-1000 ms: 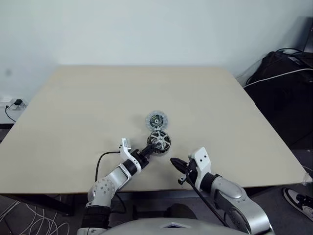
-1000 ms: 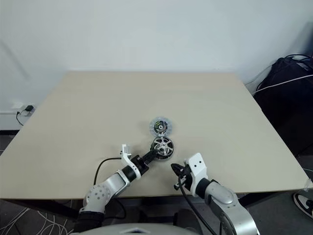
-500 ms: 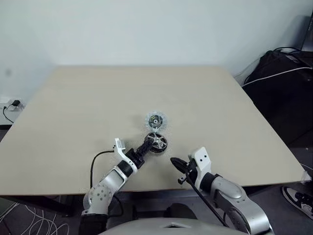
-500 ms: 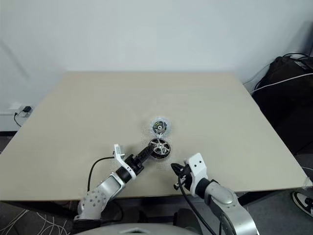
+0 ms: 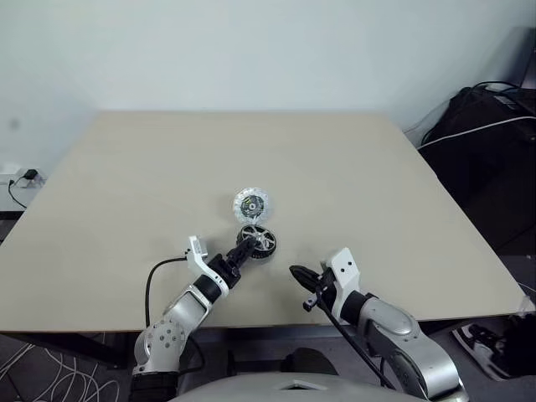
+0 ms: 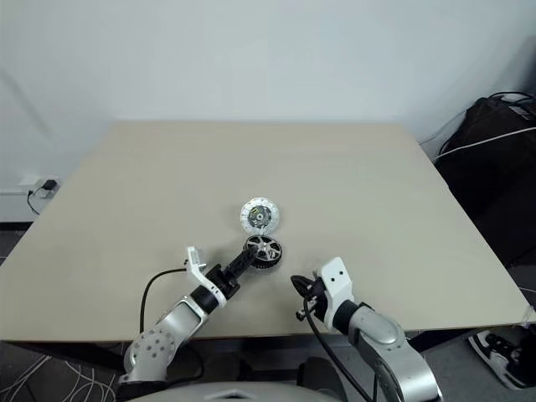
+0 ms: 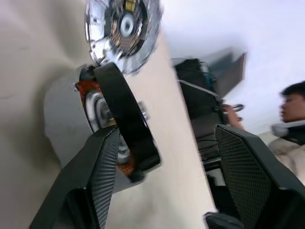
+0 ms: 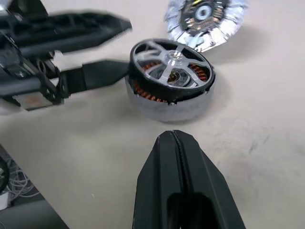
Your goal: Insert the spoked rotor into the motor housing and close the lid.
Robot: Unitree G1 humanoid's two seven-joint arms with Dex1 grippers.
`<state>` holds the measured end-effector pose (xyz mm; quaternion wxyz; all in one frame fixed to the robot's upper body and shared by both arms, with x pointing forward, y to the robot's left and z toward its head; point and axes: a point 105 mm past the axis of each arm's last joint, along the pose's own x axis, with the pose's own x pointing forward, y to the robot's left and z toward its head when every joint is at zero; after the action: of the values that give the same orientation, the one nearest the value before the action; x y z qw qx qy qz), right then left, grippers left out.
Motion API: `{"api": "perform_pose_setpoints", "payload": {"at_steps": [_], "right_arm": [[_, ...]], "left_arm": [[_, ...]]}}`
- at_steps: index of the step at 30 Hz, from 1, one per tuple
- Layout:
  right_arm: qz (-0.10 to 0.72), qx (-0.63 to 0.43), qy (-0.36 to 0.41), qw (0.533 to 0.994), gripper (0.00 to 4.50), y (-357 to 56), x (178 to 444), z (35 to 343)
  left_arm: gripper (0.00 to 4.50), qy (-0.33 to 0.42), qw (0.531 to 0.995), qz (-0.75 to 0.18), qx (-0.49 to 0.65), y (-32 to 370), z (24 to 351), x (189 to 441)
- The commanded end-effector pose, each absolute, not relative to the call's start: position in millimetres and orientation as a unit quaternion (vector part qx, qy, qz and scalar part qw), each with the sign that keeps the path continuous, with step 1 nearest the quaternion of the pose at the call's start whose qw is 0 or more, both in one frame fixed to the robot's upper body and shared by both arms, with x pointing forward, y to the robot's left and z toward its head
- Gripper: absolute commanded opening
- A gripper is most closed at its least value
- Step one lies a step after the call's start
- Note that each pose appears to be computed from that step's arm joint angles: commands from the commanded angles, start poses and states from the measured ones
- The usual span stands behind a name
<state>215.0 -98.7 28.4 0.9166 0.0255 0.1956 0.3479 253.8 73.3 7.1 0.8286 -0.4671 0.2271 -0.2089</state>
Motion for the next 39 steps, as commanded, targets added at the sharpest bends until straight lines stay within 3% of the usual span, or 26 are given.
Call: {"api": "perform_pose_setpoints", "payload": {"at_steps": [1,10,20,23,29,32,35,39], "right_arm": [[0.351,0.027,0.176,0.919,0.00,-97.3,218.6,36.9],[0.350,0.026,0.177,0.919,0.00,-98.3,218.6,36.2],[0.351,0.025,0.177,0.919,0.00,-98.2,219.2,35.9],[0.352,0.025,0.177,0.919,0.00,-98.2,219.4,35.8],[0.351,0.024,0.177,0.919,0.00,-98.8,219.3,35.7],[0.351,0.024,0.178,0.919,0.00,-99.5,219.3,35.5],[0.350,0.021,0.176,0.920,0.00,-100.1,219.9,35.9],[0.344,0.008,0.153,0.926,0.00,-100.4,227.3,42.6]], "left_arm": [[3.33,0.226,0.842,-0.202,-0.446,69.4,7.7,257.1],[3.33,0.145,0.933,-0.200,-0.262,80.3,10.9,266.7],[3.33,0.106,0.962,-0.177,-0.180,85.5,5.1,268.6],[3.33,0.095,0.956,-0.173,-0.218,84.4,6.2,267.8],[3.33,0.110,0.872,-0.181,-0.441,83.9,12.8,259.7],[3.33,0.095,0.855,-0.167,-0.482,92.8,18.5,260.0],[3.33,0.084,0.853,-0.156,-0.491,99.2,21.7,260.6],[3.33,0.060,0.924,-0.179,-0.331,97.4,29.3,259.2]]}}
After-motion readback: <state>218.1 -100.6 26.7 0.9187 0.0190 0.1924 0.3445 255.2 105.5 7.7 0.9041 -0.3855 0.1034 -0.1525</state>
